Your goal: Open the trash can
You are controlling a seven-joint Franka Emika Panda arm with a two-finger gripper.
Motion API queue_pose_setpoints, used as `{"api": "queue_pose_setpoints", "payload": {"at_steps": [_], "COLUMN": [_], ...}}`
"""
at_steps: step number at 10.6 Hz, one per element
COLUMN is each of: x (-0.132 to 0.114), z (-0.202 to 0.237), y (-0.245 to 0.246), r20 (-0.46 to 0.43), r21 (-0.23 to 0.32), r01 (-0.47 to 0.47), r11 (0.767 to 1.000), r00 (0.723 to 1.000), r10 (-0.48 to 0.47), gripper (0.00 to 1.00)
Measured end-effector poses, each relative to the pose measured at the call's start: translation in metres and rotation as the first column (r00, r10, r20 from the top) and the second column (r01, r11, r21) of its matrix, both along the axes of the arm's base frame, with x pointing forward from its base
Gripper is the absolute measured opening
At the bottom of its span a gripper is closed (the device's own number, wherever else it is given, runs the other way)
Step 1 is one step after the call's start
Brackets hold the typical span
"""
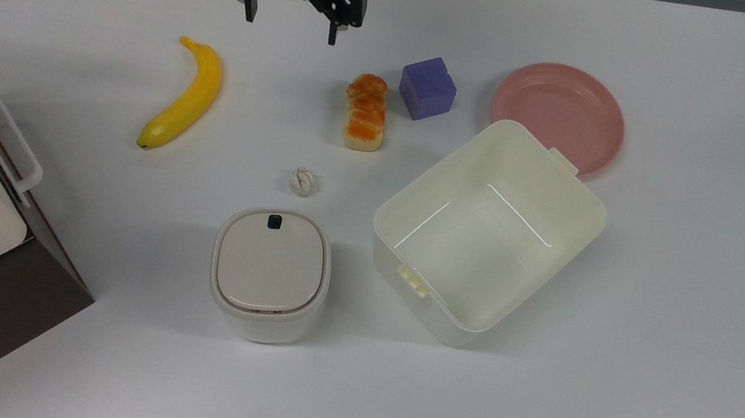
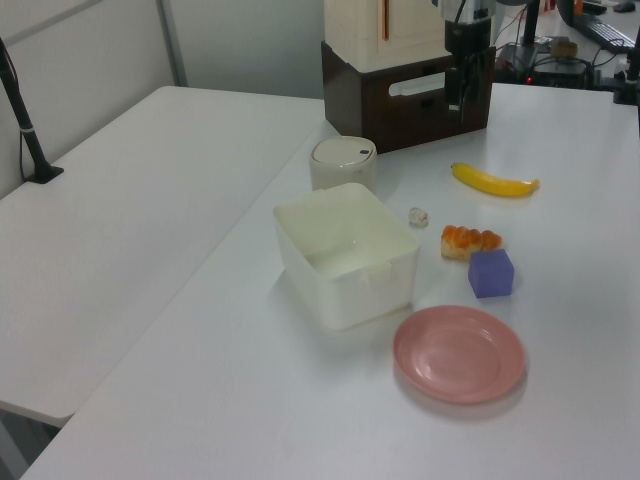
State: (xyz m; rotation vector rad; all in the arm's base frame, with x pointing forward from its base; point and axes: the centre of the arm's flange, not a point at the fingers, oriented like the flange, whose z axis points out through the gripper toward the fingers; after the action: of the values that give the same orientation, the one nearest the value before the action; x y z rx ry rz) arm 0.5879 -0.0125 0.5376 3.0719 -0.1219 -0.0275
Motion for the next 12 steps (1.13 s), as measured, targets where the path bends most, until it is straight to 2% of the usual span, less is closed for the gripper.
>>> {"api": "queue_pose_setpoints", "payload": {"at_steps": [9,12], "x": [0.005,0.009], "z": [-0.017,-0.026], "y": [0.012,0.016], "r20": [-0.028,-0.037], "r21": [0.003,0.003], "r01": [-0.013,0.011], "r11": [1.0,1.0], "r00": [1.0,0.999], "r10": [0.013,-0.011], "gripper": [1.0,1.0]}}
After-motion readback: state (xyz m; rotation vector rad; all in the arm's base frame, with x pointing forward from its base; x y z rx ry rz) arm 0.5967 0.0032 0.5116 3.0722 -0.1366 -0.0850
